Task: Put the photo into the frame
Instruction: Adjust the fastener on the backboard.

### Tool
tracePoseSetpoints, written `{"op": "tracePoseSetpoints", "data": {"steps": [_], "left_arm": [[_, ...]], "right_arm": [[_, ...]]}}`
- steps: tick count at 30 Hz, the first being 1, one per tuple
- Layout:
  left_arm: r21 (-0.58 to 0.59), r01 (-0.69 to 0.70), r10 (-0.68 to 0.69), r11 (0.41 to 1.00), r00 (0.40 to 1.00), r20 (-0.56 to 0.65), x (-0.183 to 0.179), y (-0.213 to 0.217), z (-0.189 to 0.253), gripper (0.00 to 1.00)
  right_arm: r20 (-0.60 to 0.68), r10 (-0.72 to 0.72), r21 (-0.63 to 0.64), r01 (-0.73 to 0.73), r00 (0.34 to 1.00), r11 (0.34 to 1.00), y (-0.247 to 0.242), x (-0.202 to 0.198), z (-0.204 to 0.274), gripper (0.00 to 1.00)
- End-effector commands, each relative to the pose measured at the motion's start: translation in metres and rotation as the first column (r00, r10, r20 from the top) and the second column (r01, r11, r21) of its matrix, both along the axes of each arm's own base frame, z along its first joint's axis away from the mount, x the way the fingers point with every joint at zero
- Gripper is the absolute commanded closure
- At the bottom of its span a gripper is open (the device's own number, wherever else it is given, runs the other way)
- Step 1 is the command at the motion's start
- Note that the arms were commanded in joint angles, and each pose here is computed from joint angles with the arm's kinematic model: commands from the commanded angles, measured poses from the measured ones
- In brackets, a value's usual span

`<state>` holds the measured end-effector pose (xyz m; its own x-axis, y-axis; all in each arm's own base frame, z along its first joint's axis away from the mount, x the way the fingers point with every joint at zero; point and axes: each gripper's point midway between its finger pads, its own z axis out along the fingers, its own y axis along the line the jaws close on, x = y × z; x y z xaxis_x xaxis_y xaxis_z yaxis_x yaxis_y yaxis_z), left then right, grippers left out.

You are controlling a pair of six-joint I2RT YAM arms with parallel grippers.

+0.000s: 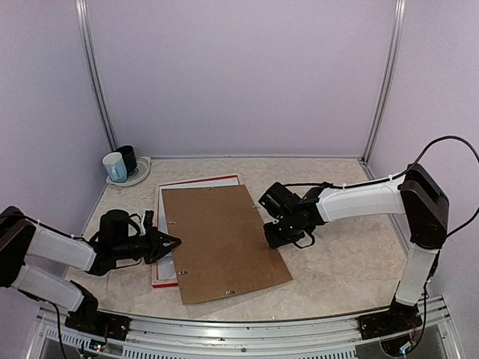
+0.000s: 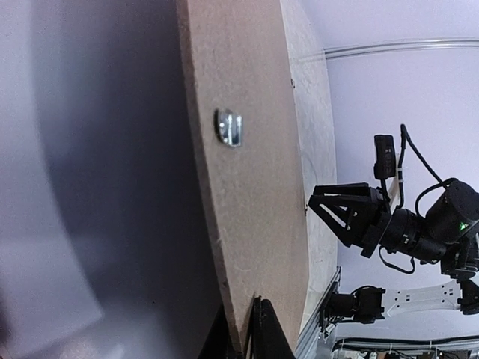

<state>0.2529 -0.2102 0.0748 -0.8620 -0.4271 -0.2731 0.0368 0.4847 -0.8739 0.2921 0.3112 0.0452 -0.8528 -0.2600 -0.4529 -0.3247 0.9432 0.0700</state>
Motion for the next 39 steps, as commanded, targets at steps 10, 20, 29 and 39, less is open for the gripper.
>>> {"op": "tracePoseSetpoints", "data": {"steps": [10,20,29,39], "left_arm": [[0.178,-0.015,0.022,0.984,0.999,-0.038,-0.003,0.022,-0.045,0.96],[0.169,0.009,0.0,0.986,0.998,-0.056,-0.005,0.021,-0.055,0.95],[0.168,0.012,-0.003,0.986,0.998,-0.055,-0.006,0.021,-0.055,0.95],[0.163,0.016,-0.008,0.986,0.999,-0.052,-0.006,0.021,-0.053,0.96]], "right_arm": [[0.041,-0.006,-0.056,0.008,0.999,0.998,0.009,-0.001,0.013,0.62],[0.115,-0.091,-0.062,0.098,0.989,0.993,-0.002,0.047,0.037,0.61],[0.241,-0.149,-0.109,0.179,0.959,0.978,-0.005,0.123,0.05,0.6],[0.285,-0.115,-0.188,0.173,0.951,0.967,0.005,0.176,0.032,0.59]]}}
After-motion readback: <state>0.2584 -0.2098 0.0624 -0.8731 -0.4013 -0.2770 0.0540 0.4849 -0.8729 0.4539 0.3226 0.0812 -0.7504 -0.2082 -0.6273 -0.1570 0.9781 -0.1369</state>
